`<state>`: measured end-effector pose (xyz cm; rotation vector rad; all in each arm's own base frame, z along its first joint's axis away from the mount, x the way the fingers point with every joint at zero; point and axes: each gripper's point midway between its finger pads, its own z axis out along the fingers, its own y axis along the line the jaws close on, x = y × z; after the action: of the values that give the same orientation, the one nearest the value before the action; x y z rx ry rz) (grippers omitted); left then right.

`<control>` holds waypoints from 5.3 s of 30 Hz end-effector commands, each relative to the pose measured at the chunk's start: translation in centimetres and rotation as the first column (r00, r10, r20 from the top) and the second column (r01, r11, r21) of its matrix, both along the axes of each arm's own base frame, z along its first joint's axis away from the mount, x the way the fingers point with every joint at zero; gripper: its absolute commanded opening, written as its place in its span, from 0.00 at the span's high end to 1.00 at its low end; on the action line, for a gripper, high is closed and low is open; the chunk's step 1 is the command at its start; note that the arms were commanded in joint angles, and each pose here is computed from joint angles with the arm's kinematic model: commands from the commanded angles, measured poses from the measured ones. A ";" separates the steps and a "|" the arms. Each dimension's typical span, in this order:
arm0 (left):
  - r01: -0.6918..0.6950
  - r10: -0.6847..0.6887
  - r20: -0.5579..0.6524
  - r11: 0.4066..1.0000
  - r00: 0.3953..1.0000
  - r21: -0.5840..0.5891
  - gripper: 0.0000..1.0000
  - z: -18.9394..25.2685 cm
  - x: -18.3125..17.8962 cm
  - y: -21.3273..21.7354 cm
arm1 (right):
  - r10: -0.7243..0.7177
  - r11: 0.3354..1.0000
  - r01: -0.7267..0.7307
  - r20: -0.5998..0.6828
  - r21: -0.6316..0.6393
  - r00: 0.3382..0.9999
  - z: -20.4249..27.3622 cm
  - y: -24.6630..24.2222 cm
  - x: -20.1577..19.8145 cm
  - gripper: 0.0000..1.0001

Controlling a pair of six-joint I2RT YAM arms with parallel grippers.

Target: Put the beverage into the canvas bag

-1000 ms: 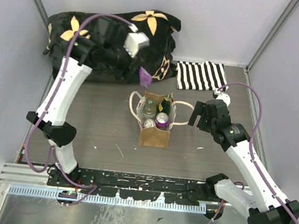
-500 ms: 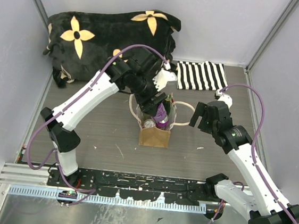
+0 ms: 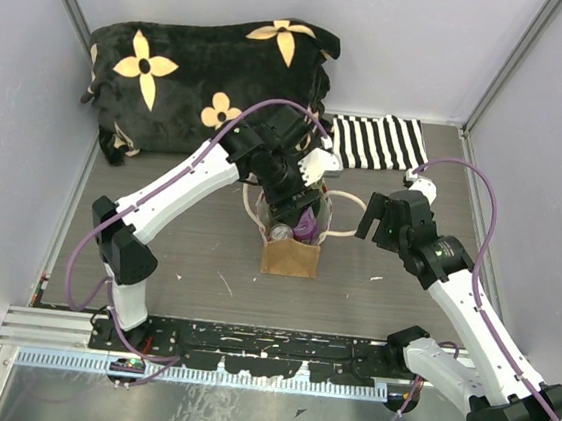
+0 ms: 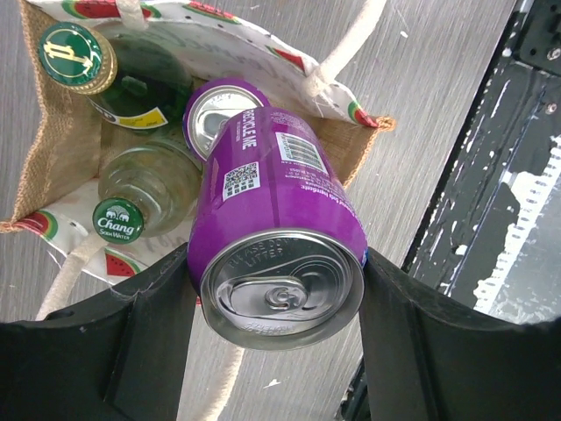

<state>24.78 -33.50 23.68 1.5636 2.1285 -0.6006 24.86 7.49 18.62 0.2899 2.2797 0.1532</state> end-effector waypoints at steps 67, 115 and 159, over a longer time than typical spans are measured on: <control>0.042 0.022 -0.320 0.981 0.947 0.191 1.00 -6.3 -6.7 -2.4 | -0.036 0.999 0.036 0.014 0.027 0.999 -0.1 -0.2 0.0 0.10; -0.557 0.659 -0.366 0.752 0.657 0.354 1.00 -9.0 -3.7 -3.5 | -0.051 0.997 0.053 -0.035 0.048 0.998 -2.7 -0.3 -1.5 0.10; -0.414 0.491 -0.326 0.867 0.808 0.279 0.02 -8.7 -6.9 -6.4 | -0.037 0.997 0.039 -0.029 0.071 0.999 -3.5 0.0 -1.7 0.10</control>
<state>19.93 -37.62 11.90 0.9089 2.8937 -0.3993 22.50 7.17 14.48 0.3661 2.3309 0.1817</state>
